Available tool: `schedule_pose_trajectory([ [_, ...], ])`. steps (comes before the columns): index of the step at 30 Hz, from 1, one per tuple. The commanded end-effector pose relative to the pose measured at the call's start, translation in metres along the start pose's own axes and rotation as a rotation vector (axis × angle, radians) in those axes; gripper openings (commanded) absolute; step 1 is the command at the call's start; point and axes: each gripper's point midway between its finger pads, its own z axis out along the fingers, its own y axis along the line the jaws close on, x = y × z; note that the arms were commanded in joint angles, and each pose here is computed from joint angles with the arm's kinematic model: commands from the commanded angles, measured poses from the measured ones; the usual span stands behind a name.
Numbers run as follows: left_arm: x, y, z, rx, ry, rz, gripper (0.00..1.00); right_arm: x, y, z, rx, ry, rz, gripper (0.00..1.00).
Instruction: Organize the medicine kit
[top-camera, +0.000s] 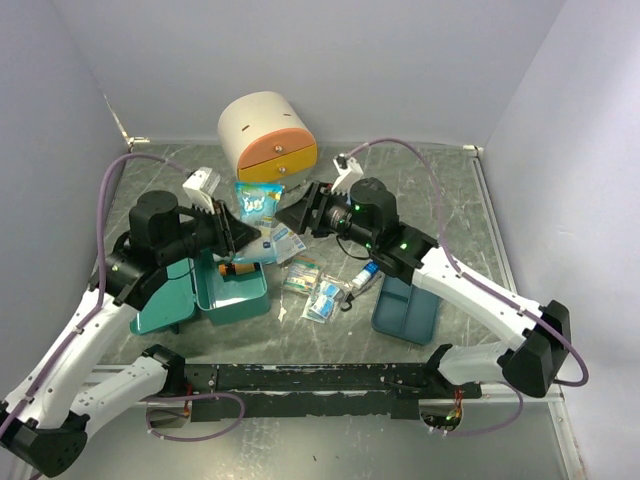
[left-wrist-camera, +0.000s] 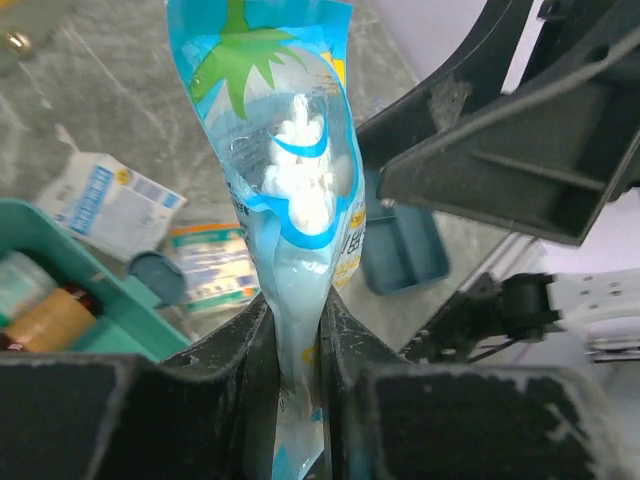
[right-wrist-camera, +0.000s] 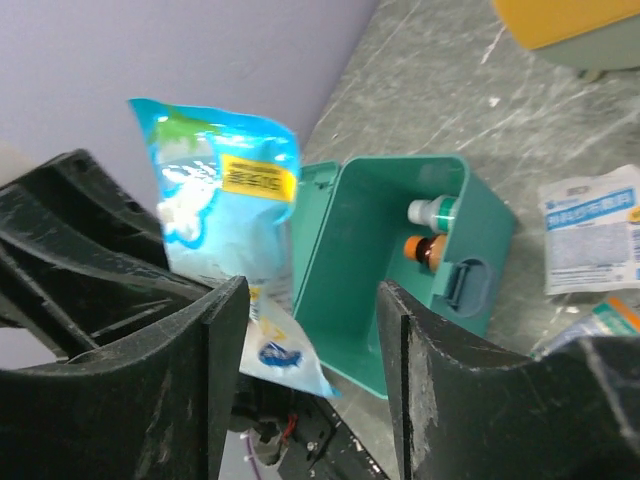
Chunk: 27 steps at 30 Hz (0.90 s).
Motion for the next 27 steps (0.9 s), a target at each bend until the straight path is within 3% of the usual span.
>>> schedule_pose_trajectory([
  [1, -0.01, 0.02, -0.007, -0.096, 0.056, 0.27, 0.27, -0.021, -0.012, -0.017, 0.041, -0.043, -0.02, 0.55],
  [9, 0.025, 0.073, -0.02, -0.176, 0.433, 0.674, 0.27, -0.023, -0.051, -0.024, 0.137, -0.031, 0.013, 0.54],
  [14, 0.028, 0.087, -0.026, -0.174, 0.527, 0.831, 0.24, -0.019, -0.076, -0.025, 0.201, -0.001, 0.027, 0.54],
  [21, 0.077, 0.119, -0.032, -0.127, 0.848, 0.83, 0.25, -0.019, -0.106, -0.025, 0.265, 0.019, 0.038, 0.54],
  [27, 0.098, 0.129, -0.047, -0.138, 0.932, 0.84, 0.24, -0.019, -0.128, -0.024, 0.305, 0.016, 0.048, 0.54],
])
